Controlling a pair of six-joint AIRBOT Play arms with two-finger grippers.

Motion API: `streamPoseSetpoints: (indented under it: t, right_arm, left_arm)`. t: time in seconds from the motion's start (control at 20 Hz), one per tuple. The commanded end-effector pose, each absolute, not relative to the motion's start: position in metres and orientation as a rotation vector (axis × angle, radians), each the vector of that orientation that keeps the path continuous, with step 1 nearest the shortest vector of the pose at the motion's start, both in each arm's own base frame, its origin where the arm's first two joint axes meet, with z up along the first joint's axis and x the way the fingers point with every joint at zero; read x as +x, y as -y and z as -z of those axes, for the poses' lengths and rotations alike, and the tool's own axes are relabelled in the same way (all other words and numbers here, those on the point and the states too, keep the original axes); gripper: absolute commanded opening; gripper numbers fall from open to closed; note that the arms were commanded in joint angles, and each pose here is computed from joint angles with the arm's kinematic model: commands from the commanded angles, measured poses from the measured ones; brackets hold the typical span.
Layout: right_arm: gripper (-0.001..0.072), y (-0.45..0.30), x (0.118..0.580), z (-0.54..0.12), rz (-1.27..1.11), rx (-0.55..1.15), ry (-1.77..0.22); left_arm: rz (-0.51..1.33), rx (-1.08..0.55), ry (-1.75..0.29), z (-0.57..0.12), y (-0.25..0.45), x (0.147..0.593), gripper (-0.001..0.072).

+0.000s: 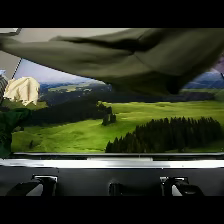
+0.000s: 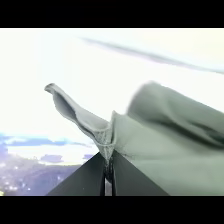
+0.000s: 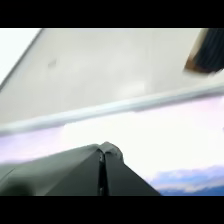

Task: Fold the clothes and pants, and hang the long-sleeved shirts on hangers.

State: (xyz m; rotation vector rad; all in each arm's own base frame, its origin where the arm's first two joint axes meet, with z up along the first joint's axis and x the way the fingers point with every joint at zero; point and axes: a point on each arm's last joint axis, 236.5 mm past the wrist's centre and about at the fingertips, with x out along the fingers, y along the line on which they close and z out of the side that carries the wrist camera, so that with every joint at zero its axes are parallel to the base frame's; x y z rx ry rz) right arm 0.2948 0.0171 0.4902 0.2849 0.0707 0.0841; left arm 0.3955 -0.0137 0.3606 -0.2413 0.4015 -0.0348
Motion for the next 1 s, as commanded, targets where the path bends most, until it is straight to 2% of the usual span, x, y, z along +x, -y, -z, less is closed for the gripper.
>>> streamPoseSetpoints:
  t: [0.0, 0.15, 0.35, 0.55, 0.7, 0.85, 0.95]
  right_arm:
    - [0.0029, 0.014, 0.205, -0.544, 0.057, 0.289, 0.111]
    - [0.0029, 0.014, 0.224, -0.531, 0.057, 0.347, 0.053]
    - [0.003, -0.01, 0.345, -0.447, -0.033, 0.399, -0.274]
    - [0.003, -0.034, 0.485, -0.291, -0.072, 0.379, -0.654]
    - [0.003, -0.062, 0.561, -0.147, -0.079, 0.375, -0.883]
    - [0.0031, -0.086, 0.594, -0.029, -0.038, 0.447, -1.031]
    - [0.0036, -0.1, 0.593, 0.022, -0.01, 0.541, -1.129]
  left_arm:
    - [0.053, -0.225, -0.351, -0.4, 0.018, 0.327, 0.0014]
    - [0.05, -0.283, -0.422, -0.388, 0.022, 0.307, 0.0015]
    - [0.072, -0.325, -0.606, -0.322, 0.034, 0.336, 0.0015]
    - [0.045, -0.423, -0.923, -0.176, 0.044, 0.381, 0.0015]
    - [-0.022, -0.504, -1.046, -0.064, 0.043, 0.411, 0.0015]
    - [-0.095, -0.535, -1.126, 0.032, 0.035, 0.433, 0.0016]
    - [-0.122, -0.553, -1.163, 0.071, 0.034, 0.445, 0.0016]
